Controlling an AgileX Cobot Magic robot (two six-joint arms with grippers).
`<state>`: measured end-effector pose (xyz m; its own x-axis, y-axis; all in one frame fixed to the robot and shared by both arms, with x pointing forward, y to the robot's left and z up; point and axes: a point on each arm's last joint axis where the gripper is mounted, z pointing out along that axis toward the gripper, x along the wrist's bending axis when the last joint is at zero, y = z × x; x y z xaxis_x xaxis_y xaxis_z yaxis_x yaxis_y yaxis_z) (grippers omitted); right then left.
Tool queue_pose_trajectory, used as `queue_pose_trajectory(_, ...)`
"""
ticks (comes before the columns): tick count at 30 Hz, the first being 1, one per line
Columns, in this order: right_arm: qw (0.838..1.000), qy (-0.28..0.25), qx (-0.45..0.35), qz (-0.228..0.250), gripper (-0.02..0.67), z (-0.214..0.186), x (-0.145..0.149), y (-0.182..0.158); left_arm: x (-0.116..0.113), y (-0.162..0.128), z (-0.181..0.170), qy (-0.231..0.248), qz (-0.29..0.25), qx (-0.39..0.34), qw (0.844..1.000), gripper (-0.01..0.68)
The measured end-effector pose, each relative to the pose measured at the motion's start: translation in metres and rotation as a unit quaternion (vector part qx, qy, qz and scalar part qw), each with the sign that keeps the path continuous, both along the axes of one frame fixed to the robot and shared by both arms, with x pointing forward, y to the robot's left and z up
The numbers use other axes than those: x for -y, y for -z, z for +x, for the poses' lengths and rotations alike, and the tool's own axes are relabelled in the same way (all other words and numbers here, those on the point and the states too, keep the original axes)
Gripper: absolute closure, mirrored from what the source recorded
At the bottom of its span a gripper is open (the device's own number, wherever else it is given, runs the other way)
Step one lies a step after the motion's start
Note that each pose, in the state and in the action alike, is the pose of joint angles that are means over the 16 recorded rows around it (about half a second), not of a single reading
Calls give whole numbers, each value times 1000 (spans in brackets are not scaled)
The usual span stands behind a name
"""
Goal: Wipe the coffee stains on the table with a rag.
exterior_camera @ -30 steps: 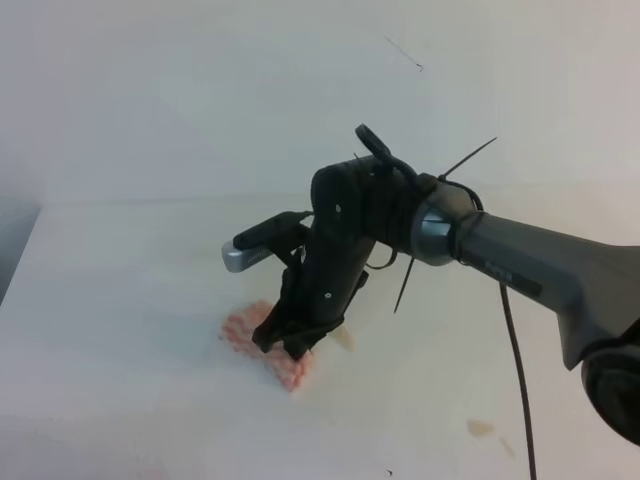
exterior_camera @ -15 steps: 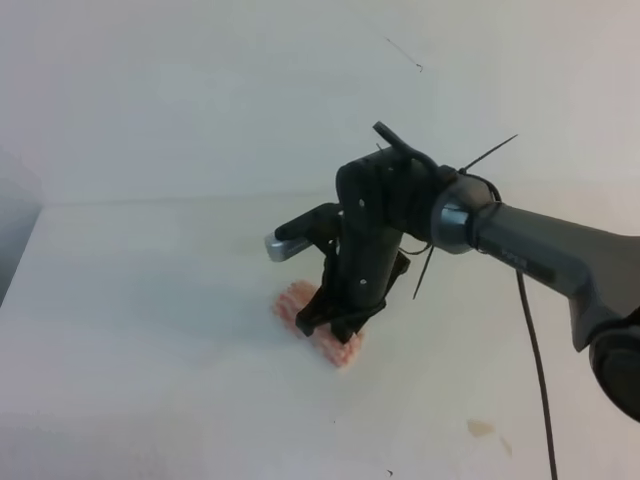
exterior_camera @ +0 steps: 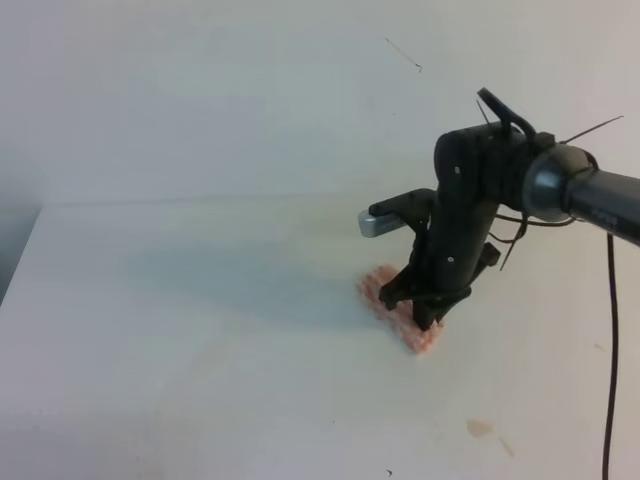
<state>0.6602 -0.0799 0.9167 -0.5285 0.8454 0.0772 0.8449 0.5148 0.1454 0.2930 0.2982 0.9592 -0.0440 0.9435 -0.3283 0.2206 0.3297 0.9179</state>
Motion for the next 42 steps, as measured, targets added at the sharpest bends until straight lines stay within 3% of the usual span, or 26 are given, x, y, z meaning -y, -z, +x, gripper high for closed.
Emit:
queue_pose_trajectory(11, 998, 32, 47, 25, 617, -44, 41, -21, 0, 0, 0, 0, 0, 1, 1000, 674)
queue_pose_trajectory(20, 994, 40, 89, 47, 607, -69, 53, -45, 0, -1, 0, 0, 0, 2, 1000, 674)
queue_pose_trajectory(25, 992, 41, 106, 56, 555, -73, 55, -58, 0, -1, 0, 0, 0, 0, 1000, 674)
queue_pose_trajectory(36, 989, 35, 127, 67, 357, -85, 60, -91, 0, 0, 0, 0, 0, -2, 1000, 674)
queue_pose_trajectory(42, 986, 17, 148, 75, 375, -102, 67, -128, 0, 0, 0, 0, 0, -3, 1000, 674)
